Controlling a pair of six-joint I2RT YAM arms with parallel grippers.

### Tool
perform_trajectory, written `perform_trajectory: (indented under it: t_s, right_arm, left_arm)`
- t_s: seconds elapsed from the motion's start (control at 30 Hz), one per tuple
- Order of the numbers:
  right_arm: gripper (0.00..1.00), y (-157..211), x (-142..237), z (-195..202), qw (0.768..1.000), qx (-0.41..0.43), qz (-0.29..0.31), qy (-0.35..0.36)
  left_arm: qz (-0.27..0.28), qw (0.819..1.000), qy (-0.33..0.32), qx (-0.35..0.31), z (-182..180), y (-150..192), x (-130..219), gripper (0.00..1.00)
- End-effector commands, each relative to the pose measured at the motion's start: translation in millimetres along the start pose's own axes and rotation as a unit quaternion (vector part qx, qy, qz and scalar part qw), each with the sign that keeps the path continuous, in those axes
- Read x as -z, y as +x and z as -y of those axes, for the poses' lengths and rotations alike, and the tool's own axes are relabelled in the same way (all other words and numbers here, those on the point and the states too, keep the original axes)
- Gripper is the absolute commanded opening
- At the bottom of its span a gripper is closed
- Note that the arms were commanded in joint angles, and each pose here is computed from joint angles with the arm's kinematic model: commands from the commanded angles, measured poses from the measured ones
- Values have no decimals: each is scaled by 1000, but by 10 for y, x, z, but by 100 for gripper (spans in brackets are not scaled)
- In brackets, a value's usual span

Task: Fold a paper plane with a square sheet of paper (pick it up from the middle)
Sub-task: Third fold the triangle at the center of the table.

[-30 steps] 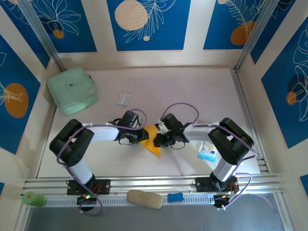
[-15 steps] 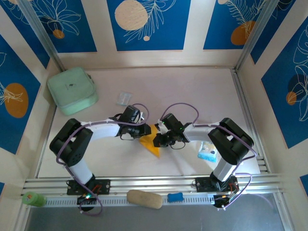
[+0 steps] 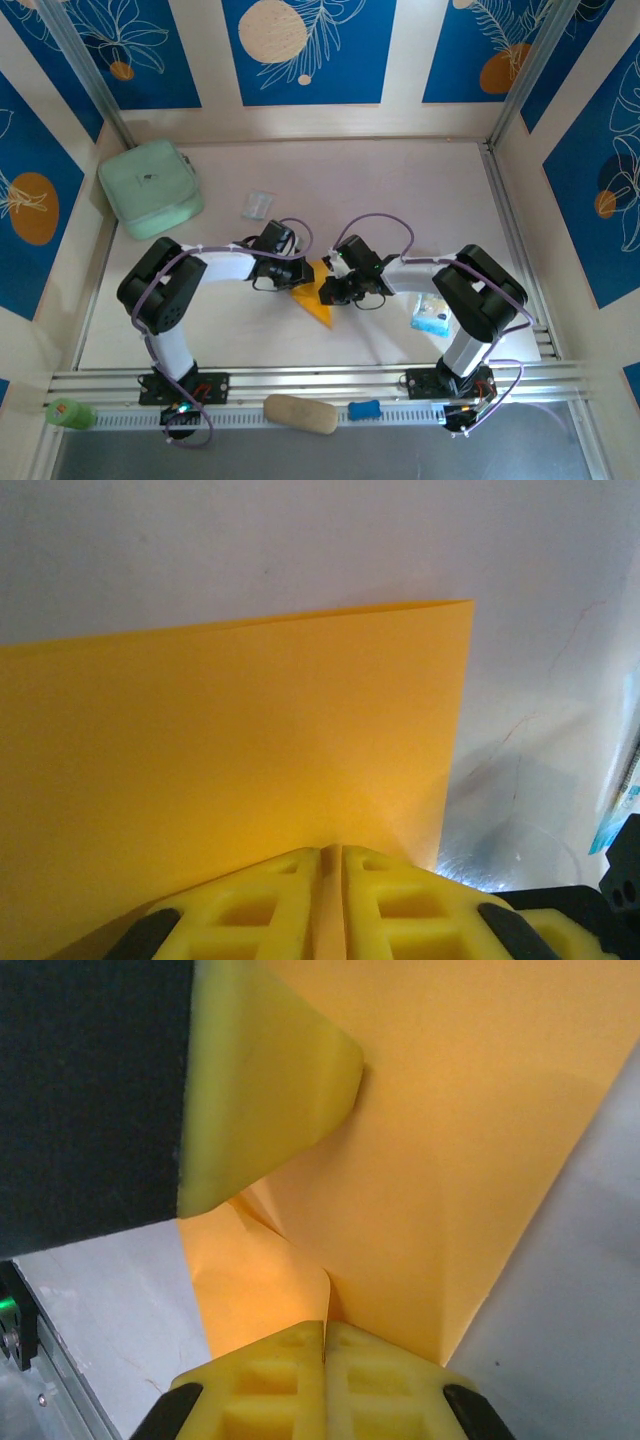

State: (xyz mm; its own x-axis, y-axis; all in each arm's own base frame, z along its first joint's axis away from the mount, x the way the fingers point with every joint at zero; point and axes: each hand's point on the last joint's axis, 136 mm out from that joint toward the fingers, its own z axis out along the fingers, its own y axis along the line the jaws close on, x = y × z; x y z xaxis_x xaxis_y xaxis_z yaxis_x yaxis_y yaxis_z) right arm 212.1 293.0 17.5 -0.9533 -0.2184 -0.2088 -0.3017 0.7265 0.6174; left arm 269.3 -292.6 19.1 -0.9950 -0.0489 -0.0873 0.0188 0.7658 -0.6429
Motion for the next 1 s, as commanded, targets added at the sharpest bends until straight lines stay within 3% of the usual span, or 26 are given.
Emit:
perform_trajectory:
  t_s: [0.0,0.5,0.97]
  right_arm:
    - [1,-55,73,-46,1000,9,7,-4]
    - [1,120,-19,63,1000,-3,-13,7]
    - [1,124,-58,97,1000,-18,-11,20]
  left_arm:
    - [-25,999,-21,13,-158,106,-70,14]
    - [-21,1000,-15,10,-114,94,-30,14]
    - [40,998,14,-37,379,-213,397,18]
